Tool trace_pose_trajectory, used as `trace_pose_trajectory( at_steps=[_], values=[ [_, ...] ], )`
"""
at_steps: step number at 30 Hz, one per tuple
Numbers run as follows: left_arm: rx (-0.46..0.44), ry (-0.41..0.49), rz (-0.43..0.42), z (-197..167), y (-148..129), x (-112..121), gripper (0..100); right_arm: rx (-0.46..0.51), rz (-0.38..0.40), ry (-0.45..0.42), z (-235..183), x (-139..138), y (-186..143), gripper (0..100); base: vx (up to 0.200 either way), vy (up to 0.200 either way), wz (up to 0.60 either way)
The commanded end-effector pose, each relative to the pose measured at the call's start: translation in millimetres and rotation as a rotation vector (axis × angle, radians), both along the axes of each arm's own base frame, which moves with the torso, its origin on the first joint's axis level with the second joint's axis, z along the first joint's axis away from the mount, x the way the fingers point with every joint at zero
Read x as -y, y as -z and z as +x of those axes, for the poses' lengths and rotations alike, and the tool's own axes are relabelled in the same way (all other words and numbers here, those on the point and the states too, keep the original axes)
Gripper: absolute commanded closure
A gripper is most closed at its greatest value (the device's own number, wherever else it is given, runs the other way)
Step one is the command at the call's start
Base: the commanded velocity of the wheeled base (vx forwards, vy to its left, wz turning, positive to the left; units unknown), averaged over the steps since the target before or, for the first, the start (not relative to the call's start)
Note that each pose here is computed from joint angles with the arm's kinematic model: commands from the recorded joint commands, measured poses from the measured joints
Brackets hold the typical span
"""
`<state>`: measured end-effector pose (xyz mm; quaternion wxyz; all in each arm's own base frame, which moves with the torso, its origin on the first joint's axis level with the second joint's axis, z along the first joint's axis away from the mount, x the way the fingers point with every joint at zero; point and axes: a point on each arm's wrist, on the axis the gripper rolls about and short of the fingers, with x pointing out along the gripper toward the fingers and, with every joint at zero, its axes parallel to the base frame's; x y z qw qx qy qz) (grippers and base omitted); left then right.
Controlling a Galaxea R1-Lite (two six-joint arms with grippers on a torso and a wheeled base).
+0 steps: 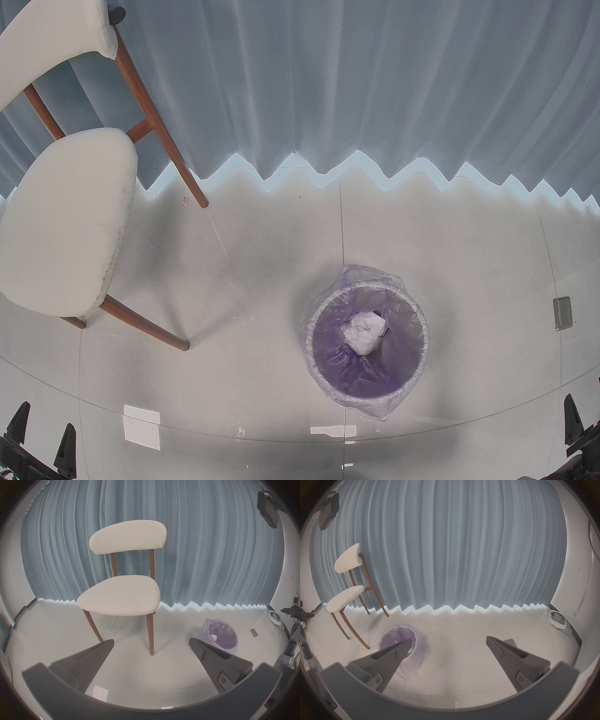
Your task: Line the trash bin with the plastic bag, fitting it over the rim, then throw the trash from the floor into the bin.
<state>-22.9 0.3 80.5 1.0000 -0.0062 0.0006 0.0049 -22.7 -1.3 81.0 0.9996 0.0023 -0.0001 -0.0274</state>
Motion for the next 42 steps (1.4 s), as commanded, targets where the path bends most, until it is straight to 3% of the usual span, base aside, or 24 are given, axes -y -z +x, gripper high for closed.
trace_pose_trajectory(
  at_steps=[1, 42],
  values=[
    [0.001, -0.001, -0.001, -0.2, 4.4, 0.0, 0, 0.001, -0.005, -0.004, -0.1, -0.1, 5.4, 0, 0.000, 0.000, 0.00],
    [0.000, -0.002, -0.001, -0.2, 4.6, 0.0, 0, 0.000, -0.005, -0.004, -0.1, -0.1, 5.5, 0, 0.000, 0.000, 0.00]
  ],
)
